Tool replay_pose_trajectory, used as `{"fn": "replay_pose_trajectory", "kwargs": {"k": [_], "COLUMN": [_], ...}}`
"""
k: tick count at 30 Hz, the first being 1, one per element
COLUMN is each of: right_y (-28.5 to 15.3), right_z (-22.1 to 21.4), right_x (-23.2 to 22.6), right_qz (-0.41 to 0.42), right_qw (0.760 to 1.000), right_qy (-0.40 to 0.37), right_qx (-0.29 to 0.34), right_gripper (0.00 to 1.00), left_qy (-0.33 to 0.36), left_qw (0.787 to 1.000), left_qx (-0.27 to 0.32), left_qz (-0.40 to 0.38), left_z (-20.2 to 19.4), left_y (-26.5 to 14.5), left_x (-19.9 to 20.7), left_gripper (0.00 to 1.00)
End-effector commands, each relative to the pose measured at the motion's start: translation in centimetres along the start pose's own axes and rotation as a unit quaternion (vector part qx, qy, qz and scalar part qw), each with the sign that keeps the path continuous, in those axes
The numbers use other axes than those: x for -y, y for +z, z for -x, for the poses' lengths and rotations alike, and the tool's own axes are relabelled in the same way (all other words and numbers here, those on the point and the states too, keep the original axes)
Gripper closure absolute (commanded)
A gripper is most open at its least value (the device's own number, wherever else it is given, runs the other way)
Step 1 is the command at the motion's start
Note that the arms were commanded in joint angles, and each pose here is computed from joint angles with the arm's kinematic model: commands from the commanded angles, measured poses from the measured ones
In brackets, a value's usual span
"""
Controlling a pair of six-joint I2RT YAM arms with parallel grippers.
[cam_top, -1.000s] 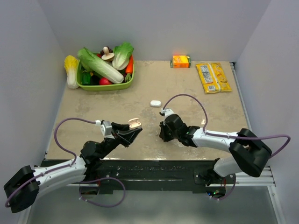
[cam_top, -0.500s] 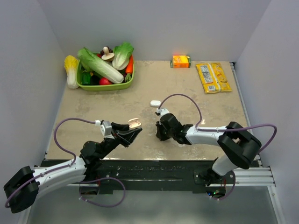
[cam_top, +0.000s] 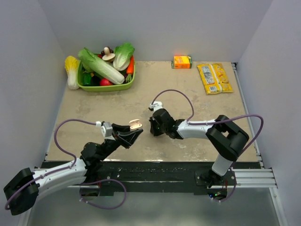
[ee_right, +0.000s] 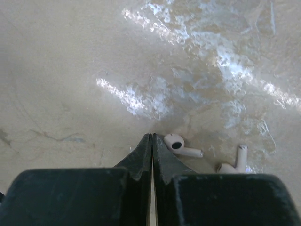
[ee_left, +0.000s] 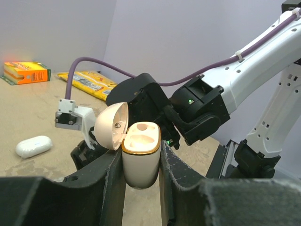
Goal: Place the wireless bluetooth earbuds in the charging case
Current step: Pick up the earbud from the center of the board.
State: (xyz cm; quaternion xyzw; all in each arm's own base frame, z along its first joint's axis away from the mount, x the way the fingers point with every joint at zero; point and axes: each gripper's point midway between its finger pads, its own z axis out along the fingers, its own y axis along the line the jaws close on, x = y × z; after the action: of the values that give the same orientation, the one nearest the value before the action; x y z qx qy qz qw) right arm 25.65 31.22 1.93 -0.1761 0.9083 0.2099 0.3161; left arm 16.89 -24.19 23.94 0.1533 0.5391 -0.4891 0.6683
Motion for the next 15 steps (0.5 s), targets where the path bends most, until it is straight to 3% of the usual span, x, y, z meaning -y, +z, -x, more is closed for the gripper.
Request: {"fn": "replay_pose_trajectory", "kwargs": {"k": [1,9,15], "right_y": [1.1,-1.8,-3.9], "right_z": [2.2,5.4,2.7], "right_x": [-1.0,-2.4,-0.4], "right_qz": [0.003,0.03,0.01], "right_qw": [1.0,0.997,0.998], "right_qy": [-0.007,-0.032,-0.042], "right_qx": [0.02,0.066,0.053], "right_gripper": [0.96,0.83,1.0], "left_qy": [0.017,0.018,0.02], "left_qw": [0.998,0.998,0.998], "left_qx": [-0.053,-0.051,-0.049], "left_qz": [0.02,0.014,0.015], "left_z": [-4.7,-4.5,-4.5], "left_y": [-3.1,-2.8,-3.1], "left_x": [-1.9,-1.7,-1.7], "left_gripper": [1.0,1.0,1.0]}}
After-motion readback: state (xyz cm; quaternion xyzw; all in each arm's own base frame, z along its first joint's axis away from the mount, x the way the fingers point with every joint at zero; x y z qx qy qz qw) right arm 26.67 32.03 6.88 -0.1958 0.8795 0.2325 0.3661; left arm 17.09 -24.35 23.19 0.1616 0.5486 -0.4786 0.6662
